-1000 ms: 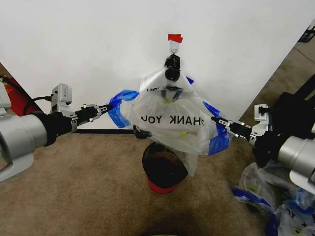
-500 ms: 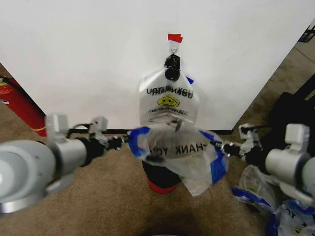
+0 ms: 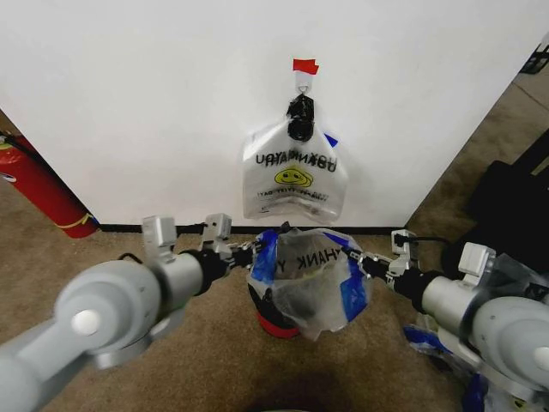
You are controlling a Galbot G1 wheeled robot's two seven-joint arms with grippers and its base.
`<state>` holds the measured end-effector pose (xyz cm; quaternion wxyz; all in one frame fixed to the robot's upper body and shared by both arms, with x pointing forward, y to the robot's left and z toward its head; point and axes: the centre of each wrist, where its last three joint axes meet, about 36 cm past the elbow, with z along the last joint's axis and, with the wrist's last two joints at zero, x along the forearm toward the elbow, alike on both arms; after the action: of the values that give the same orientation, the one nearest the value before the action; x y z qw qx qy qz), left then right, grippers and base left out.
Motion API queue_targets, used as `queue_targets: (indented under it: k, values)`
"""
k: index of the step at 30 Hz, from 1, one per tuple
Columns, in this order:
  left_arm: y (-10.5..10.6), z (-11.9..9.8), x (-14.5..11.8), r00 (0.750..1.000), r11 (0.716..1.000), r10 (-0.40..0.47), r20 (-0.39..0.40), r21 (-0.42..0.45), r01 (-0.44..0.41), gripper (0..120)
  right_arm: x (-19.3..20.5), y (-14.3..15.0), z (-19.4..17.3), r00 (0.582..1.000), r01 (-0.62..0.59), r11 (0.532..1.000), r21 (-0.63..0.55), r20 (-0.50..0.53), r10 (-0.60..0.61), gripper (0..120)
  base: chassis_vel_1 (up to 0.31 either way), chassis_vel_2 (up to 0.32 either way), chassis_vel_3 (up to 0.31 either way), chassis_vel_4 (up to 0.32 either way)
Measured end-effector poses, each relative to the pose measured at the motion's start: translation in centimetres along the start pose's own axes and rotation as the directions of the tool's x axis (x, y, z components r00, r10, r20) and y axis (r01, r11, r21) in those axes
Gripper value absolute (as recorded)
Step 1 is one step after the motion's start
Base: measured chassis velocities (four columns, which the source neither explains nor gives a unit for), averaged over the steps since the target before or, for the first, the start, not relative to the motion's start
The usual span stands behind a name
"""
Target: Pick up the garbage bag from the wall and place it over the trash bin.
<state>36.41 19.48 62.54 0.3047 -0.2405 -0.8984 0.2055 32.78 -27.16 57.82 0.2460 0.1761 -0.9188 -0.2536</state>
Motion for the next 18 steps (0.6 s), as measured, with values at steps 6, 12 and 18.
queue_targets:
  k: [6, 12, 18]
  values:
    - [1.4, -1.5, -3.1, 0.999, 0.999, -0.029, 0.021, 0.025, 0.028, 0, -3.3, -2.5, 0.9, 0.997, -0.018, 0.995, -0.102, 0.072, 0.025, 0, 0.000, 0.000, 0.000, 0.000]
    - [4.1, -1.1, -3.9, 0.995, 0.994, -0.093, 0.021, 0.063, 0.091, 0, -6.7, -3.7, 3.3, 0.995, -0.029, 0.979, -0.201, 0.089, 0.047, 0, 0.000, 0.000, 0.000, 0.000]
    - [5.4, 0.2, -2.7, 0.992, 0.989, -0.126, -0.005, 0.079, 0.126, 0, -7.7, -3.3, 6.6, 0.997, -0.056, 0.971, -0.231, 0.046, 0.069, 0, 0.000, 0.000, 0.000, 0.000]
